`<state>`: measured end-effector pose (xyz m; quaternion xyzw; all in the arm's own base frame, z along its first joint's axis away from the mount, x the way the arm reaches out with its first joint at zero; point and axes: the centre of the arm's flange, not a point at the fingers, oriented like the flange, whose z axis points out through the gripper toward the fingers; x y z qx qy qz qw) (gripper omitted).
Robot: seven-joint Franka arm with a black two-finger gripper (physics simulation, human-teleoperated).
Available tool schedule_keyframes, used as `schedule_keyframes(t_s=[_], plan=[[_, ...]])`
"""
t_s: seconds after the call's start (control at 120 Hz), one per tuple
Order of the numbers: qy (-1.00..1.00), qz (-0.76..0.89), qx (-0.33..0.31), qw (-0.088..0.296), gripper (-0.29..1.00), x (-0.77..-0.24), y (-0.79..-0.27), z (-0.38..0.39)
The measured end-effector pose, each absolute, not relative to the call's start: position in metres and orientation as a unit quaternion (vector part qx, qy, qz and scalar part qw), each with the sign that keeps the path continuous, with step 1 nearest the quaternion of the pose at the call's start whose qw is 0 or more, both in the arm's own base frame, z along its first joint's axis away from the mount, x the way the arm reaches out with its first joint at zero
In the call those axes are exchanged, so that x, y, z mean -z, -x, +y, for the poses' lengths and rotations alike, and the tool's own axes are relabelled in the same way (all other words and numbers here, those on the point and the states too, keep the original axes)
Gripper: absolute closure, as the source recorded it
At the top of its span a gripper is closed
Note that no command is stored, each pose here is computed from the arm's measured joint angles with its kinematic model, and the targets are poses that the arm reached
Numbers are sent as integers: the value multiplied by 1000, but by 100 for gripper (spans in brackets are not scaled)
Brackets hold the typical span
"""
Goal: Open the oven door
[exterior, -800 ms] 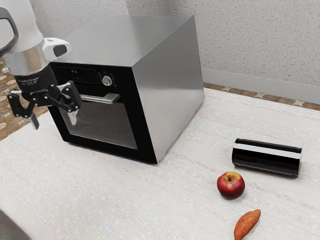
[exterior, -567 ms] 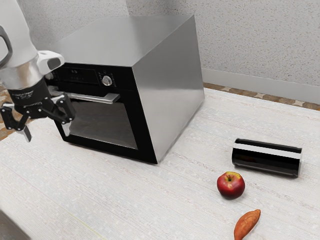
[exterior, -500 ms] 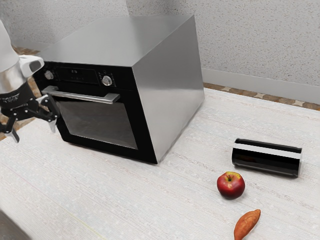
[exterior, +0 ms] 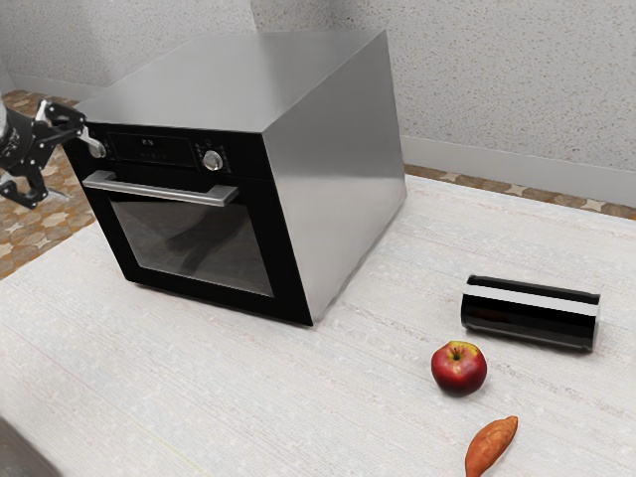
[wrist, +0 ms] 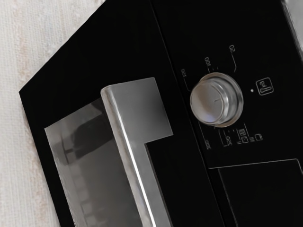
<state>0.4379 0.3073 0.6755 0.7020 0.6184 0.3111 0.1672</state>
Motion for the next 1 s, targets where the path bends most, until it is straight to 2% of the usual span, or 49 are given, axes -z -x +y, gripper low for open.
schedule_keyframes(t_s=[0.15, 0.458, 0.6, 1.0], plan=[[-679, 642, -316, 164, 0, -659, -433, 316], [-633, 687, -302, 190, 0, -635, -446, 326], [-635, 691, -289, 192, 0, -621, -461, 315], [-631, 698, -278, 193, 0, -609, -463, 293]])
